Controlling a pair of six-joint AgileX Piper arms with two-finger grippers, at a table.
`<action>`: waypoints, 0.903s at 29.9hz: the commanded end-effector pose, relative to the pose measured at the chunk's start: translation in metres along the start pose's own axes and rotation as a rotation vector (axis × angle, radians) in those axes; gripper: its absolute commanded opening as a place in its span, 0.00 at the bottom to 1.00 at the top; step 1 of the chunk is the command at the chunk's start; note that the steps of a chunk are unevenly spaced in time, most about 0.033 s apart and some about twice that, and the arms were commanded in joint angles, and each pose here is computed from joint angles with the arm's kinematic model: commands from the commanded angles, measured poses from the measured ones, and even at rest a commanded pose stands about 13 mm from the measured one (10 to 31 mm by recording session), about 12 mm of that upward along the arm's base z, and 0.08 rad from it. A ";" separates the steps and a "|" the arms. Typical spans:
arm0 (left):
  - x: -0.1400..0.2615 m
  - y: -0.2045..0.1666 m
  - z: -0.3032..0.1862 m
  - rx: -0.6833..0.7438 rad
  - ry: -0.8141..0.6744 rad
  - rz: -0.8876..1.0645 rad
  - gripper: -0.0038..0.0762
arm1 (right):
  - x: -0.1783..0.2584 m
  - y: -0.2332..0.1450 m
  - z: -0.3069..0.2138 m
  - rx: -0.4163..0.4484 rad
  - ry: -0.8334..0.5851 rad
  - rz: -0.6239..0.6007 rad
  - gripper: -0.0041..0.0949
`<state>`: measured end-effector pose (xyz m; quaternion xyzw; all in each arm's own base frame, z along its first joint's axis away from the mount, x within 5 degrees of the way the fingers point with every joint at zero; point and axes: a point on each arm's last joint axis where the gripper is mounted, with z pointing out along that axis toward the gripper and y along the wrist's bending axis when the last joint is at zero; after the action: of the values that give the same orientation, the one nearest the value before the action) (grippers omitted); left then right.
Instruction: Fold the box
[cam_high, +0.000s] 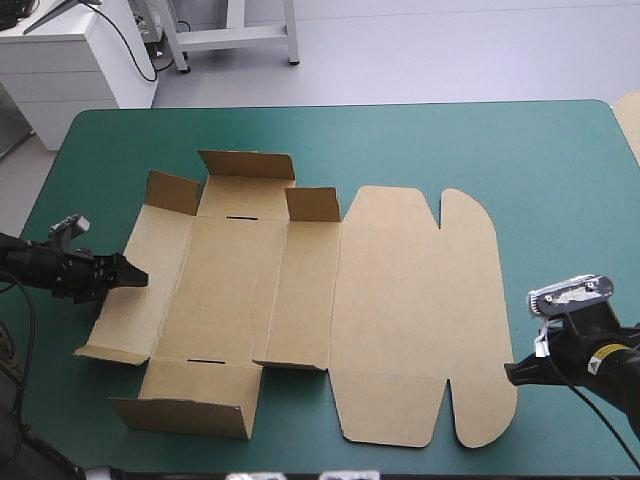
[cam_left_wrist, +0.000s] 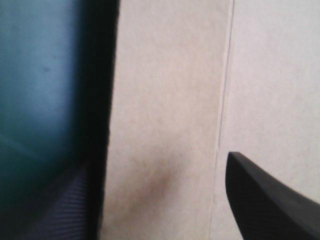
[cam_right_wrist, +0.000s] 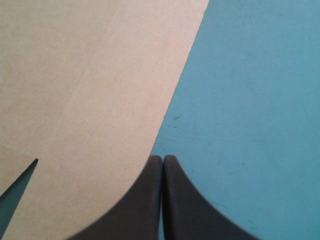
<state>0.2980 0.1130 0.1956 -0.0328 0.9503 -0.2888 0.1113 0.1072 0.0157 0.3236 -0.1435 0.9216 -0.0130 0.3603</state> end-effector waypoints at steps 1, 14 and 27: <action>0.029 -0.009 0.009 0.055 0.186 -0.013 0.70 | -0.012 -0.003 -0.007 0.020 -0.104 -0.003 0.02; 0.035 -0.014 0.013 0.099 0.171 -0.052 0.39 | -0.015 -0.003 -0.008 0.025 -0.139 -0.009 0.02; 0.026 -0.021 0.013 0.186 0.076 -0.061 0.04 | -0.015 -0.003 -0.008 0.024 -0.139 -0.009 0.02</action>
<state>0.2777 0.0927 0.1854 -0.0546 0.9274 -0.3621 0.0759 0.1104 0.0164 0.3270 -0.1442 0.9114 -0.0126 0.3852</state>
